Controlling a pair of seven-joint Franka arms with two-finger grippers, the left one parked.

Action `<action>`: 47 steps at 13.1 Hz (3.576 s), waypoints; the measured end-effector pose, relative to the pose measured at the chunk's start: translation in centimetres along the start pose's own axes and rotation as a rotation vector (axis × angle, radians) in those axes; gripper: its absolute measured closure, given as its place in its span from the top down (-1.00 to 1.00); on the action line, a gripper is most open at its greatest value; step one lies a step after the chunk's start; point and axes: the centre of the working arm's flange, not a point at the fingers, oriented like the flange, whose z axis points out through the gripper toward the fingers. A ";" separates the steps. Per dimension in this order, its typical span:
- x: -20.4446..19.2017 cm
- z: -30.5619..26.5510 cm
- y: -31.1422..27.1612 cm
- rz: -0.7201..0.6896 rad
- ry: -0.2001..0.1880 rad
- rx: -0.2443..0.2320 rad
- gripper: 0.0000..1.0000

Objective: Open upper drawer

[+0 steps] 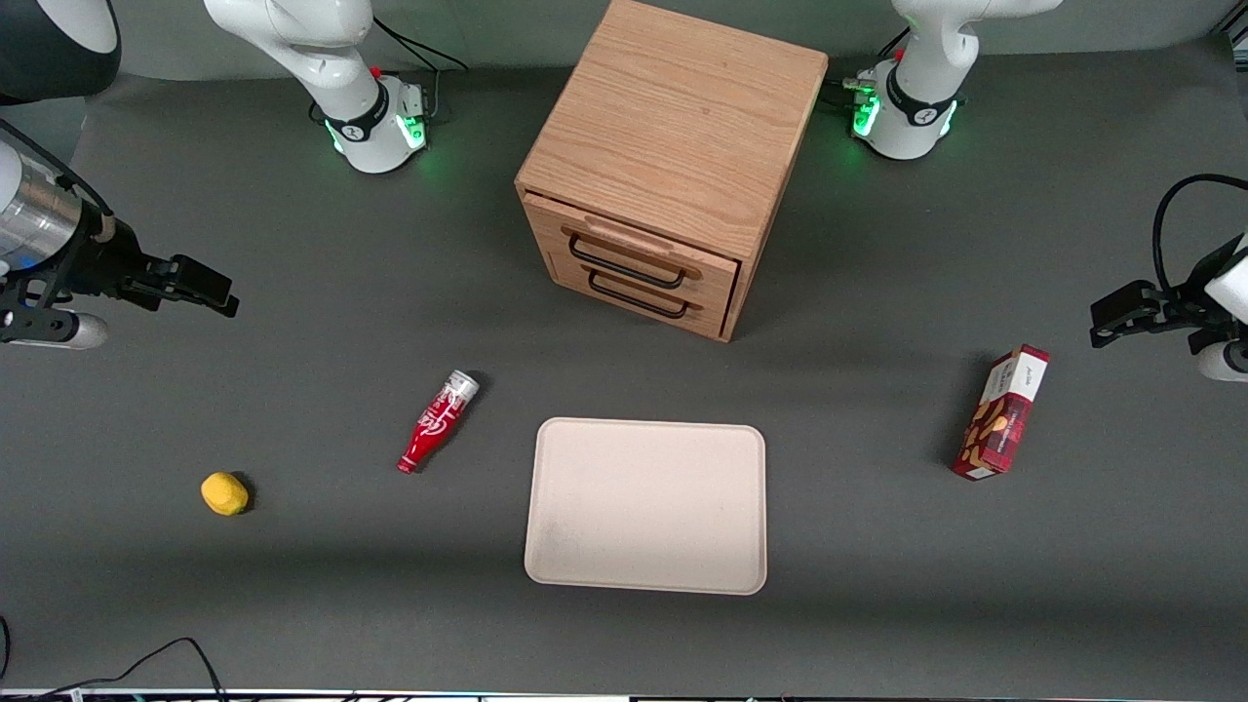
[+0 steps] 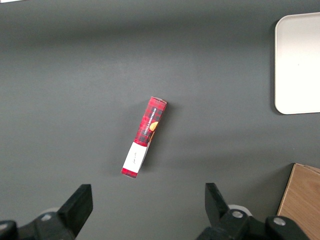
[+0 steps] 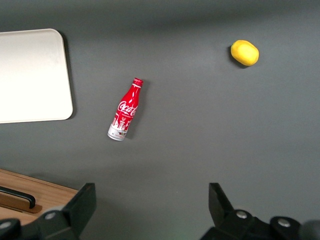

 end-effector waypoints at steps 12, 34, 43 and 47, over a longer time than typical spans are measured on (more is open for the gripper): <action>-6.9 1.3 -20.5 -0.394 0.002 0.135 1.00; -13.3 19.7 -38.4 -1.049 -0.043 0.143 1.00; -10.2 20.8 -36.7 -1.086 0.000 0.156 1.00; -8.9 20.4 -35.7 -1.083 0.011 0.159 1.00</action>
